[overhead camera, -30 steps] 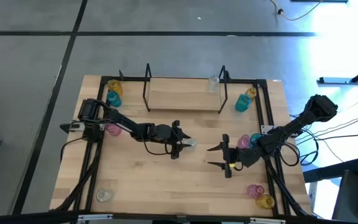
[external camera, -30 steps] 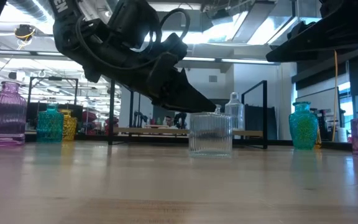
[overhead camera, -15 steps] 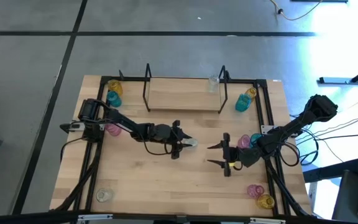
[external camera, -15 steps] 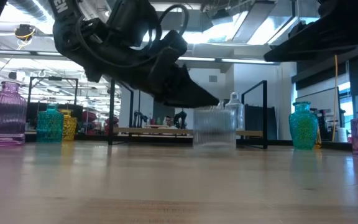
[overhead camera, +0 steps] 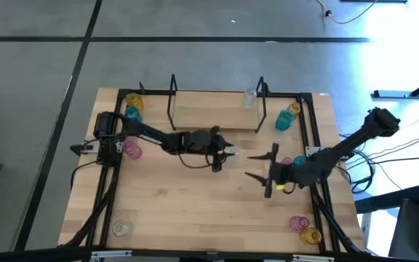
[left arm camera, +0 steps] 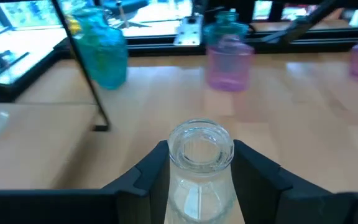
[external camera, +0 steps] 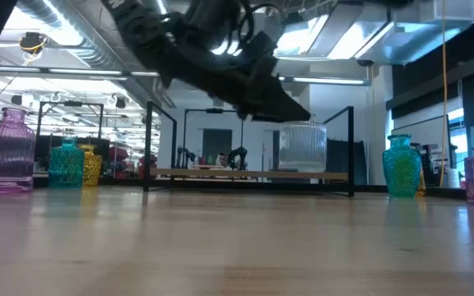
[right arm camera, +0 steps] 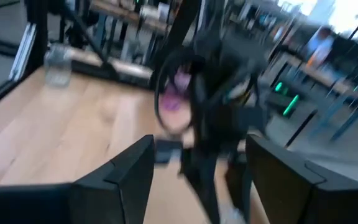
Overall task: Sort vases onto shelf
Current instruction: Put the right transparent vase on the shelf aligned with the other transparent vase
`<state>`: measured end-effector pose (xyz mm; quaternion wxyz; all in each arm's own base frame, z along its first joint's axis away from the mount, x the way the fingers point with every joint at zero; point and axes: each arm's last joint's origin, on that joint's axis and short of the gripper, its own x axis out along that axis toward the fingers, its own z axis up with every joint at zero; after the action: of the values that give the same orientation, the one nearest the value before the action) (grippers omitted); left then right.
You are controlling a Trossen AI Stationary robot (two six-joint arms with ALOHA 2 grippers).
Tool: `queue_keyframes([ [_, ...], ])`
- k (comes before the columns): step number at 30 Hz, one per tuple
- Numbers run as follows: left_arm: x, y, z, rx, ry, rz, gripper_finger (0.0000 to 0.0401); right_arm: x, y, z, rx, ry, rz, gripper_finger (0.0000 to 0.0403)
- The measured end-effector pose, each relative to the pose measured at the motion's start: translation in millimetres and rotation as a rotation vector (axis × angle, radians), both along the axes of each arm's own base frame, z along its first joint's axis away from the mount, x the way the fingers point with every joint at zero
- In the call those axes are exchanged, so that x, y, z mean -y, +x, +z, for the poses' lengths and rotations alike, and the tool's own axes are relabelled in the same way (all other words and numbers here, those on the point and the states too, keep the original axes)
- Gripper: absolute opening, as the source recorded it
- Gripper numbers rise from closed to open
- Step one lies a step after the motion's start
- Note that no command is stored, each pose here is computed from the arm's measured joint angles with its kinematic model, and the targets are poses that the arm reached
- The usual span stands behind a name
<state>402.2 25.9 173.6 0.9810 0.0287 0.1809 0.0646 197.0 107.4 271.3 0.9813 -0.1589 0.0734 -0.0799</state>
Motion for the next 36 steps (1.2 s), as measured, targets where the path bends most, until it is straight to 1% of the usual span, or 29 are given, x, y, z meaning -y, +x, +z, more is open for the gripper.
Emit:
queue_keyframes([
  [3, -16, 9, 16, -0.005, 0.042, 0.022, 0.0137, 10, -10, 25, 0.056, -0.039, -0.009, 0.0237],
  [6, -37, 15, 33, 0.013, 0.076, 0.015, 0.0137, 25, -17, 36, 0.08, -0.05, -0.052, 0.0237],
  [11, -79, 16, 55, 0.082, 0.066, -0.011, 0.0137, 49, -21, 40, 0.063, -0.064, -0.156, 0.0237],
  [13, -95, 13, 57, 0.096, 0.064, -0.006, 0.0137, 56, -19, 39, 0.056, -0.069, -0.181, 0.0237],
  [15, -110, 8, 59, 0.112, 0.074, 0.0, 0.0137, 63, -16, 39, 0.052, -0.078, -0.181, 0.0237],
  [18, -129, 5, 58, 0.121, 0.106, 0.01, 0.0137, 74, -12, 39, 0.047, -0.098, -0.156, 0.0237],
  [20, -140, 7, 55, 0.103, 0.093, 0.012, 0.0137, 83, -9, 41, 0.061, -0.1, -0.133, 0.0237],
  [23, -152, 16, 47, 0.072, 0.057, -0.02, 0.0137, 94, -7, 43, 0.087, -0.093, -0.103, 0.0237],
  [27, -160, 35, 39, 0.047, 0.026, -0.026, 0.0137, 104, -6, 43, 0.085, -0.093, -0.107, 0.0237],
  [31, -165, 52, 34, 0.047, 0.034, -0.004, 0.0137, 107, -5, 43, 0.087, -0.095, -0.122, 0.0237],
  [34, -170, 59, 30, 0.034, 0.034, 0.011, 0.0137, 107, -5, 42, 0.075, -0.099, -0.119, 0.0237],
  [36, -173, 61, 26, 0.026, 0.058, 0.01, 0.0137, 106, -6, 40, 0.055, -0.101, -0.117, 0.0237],
])
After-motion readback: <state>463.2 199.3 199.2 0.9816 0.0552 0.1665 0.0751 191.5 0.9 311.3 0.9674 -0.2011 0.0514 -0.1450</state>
